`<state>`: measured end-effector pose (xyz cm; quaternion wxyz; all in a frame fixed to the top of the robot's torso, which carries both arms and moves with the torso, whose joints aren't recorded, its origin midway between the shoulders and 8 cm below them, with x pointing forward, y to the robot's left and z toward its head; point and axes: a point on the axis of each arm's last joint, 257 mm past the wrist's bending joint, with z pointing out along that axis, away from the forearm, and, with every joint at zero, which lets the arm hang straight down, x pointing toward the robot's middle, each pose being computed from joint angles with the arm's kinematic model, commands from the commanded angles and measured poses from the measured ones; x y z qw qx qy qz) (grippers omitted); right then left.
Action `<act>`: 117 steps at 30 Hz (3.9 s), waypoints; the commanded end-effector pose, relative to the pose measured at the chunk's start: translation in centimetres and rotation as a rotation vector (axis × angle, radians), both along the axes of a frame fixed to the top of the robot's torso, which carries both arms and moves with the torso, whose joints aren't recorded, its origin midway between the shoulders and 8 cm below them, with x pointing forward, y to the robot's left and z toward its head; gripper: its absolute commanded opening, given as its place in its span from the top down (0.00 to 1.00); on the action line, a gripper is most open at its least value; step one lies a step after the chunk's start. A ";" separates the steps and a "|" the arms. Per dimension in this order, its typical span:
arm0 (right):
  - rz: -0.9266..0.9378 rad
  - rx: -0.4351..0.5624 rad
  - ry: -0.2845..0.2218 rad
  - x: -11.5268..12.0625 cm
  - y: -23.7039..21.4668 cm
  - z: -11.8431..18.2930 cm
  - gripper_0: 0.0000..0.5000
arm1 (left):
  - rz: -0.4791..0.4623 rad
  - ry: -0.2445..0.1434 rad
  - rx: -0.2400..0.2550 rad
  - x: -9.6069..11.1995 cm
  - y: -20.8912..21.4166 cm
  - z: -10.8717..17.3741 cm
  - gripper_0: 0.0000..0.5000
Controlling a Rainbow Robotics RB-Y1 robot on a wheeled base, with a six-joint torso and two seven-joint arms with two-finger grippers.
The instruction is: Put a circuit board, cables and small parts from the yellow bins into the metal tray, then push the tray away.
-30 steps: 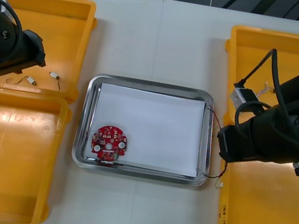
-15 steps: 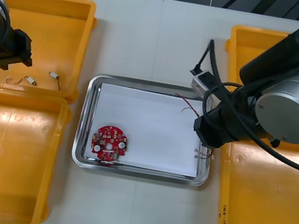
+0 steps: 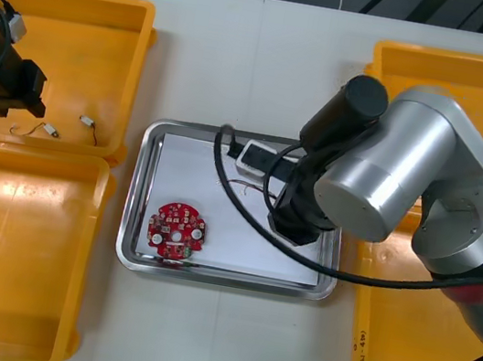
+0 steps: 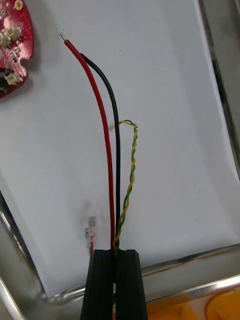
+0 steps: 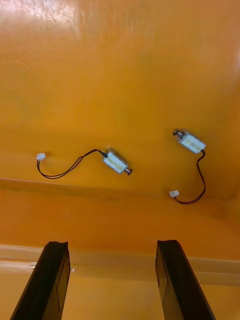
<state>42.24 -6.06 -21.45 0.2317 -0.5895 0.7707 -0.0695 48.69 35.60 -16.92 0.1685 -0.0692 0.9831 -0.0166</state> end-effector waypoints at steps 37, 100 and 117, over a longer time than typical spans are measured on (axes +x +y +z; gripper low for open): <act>0.233 -0.169 -0.078 1.0 1.8 -3.7 0.00 | 0.119 0.002 -0.064 6.7 1.5 -2.5 0.00; -1.012 0.370 0.016 12.2 -26.2 16.2 0.00 | 0.178 -0.126 -0.081 8.9 1.8 -1.0 1.00; -1.354 0.688 0.038 15.7 -24.8 14.7 0.00 | 0.178 -0.252 -0.023 11.7 3.2 0.4 1.00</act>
